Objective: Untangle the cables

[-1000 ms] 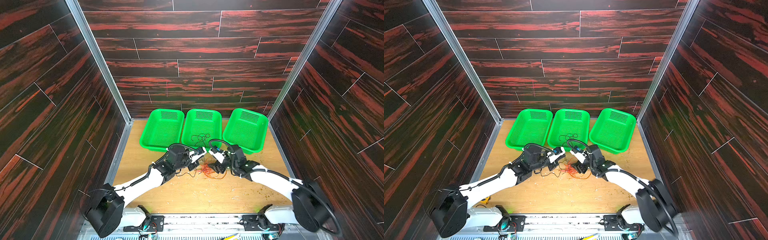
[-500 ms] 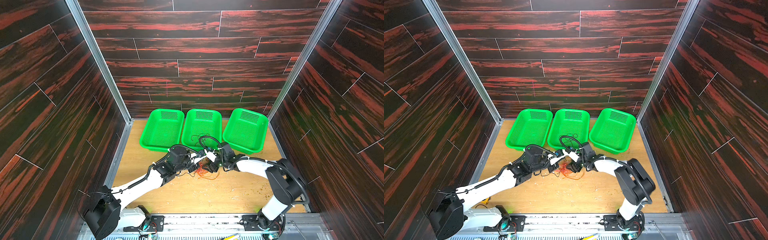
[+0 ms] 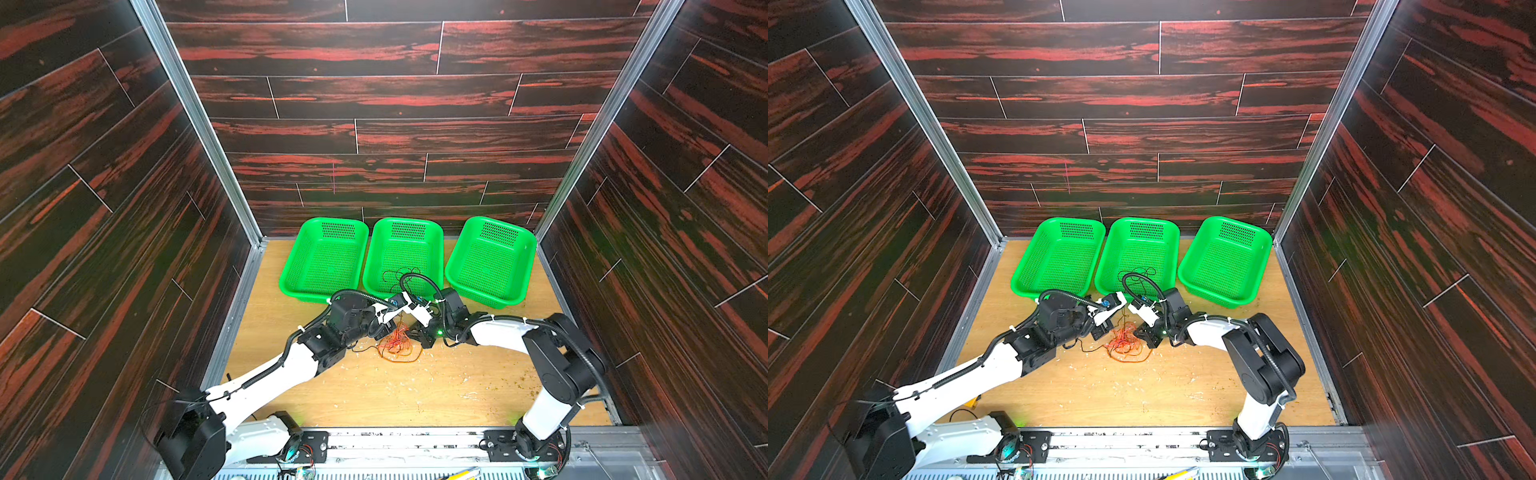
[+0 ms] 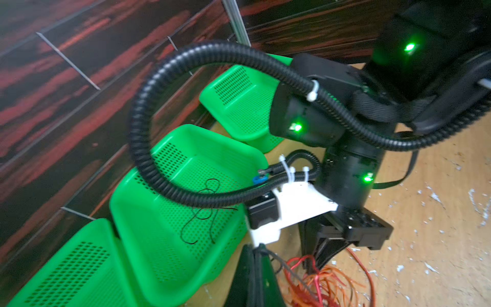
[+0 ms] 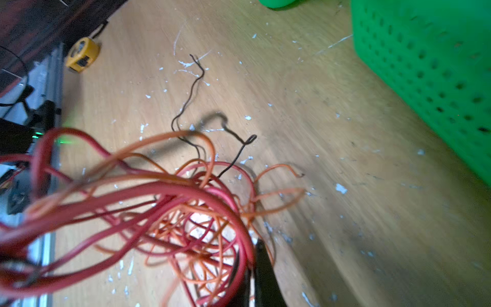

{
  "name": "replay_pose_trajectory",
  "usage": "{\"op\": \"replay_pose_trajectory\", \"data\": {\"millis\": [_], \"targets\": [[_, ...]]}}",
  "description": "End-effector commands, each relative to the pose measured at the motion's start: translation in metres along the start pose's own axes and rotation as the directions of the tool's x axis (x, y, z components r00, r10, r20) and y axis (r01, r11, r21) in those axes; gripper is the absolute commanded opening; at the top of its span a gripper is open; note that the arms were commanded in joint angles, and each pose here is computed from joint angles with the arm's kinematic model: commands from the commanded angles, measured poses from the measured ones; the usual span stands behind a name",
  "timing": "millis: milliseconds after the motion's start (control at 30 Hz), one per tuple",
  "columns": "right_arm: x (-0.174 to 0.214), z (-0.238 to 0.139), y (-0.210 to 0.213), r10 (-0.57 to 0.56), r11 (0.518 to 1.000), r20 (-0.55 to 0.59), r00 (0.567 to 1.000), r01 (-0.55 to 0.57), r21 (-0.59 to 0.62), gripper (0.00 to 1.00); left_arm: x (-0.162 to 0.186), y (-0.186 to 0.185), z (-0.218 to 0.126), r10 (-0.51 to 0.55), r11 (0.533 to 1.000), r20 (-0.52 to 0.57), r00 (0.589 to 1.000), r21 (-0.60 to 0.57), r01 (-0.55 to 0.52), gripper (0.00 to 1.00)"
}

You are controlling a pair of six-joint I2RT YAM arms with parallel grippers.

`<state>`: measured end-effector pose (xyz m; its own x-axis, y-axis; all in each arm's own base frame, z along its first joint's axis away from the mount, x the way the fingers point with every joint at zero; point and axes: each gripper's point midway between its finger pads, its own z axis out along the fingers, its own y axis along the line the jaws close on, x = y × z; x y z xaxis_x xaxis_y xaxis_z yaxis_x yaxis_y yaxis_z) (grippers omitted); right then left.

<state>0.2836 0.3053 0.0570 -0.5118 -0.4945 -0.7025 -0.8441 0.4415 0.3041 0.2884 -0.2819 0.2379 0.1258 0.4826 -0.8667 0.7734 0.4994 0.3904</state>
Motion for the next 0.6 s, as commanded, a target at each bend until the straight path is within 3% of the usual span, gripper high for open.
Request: {"op": "replay_pose_trajectory", "data": {"millis": [0, 300, 567], "targets": [[-0.006, -0.021, -0.010, 0.014, 0.995, 0.002, 1.000, -0.014, 0.099, 0.00, -0.028, 0.021, -0.017, 0.039, 0.995, 0.052, 0.998, -0.091, -0.034, 0.00], [0.012, -0.070, -0.066, 0.207, 0.919, 0.010, 0.978, -0.198, 0.340, 0.00, -0.039, 0.040, -0.031, 0.081, 0.982, 0.018, 0.997, -0.170, -0.077, 0.00], [0.042, -0.104, -0.104, 0.279, 0.825, -0.067, 0.958, -0.203, 0.527, 0.00, -0.051, 0.065, -0.050, 0.074, 0.952, 0.024, 0.997, -0.298, -0.064, 0.00]]}}
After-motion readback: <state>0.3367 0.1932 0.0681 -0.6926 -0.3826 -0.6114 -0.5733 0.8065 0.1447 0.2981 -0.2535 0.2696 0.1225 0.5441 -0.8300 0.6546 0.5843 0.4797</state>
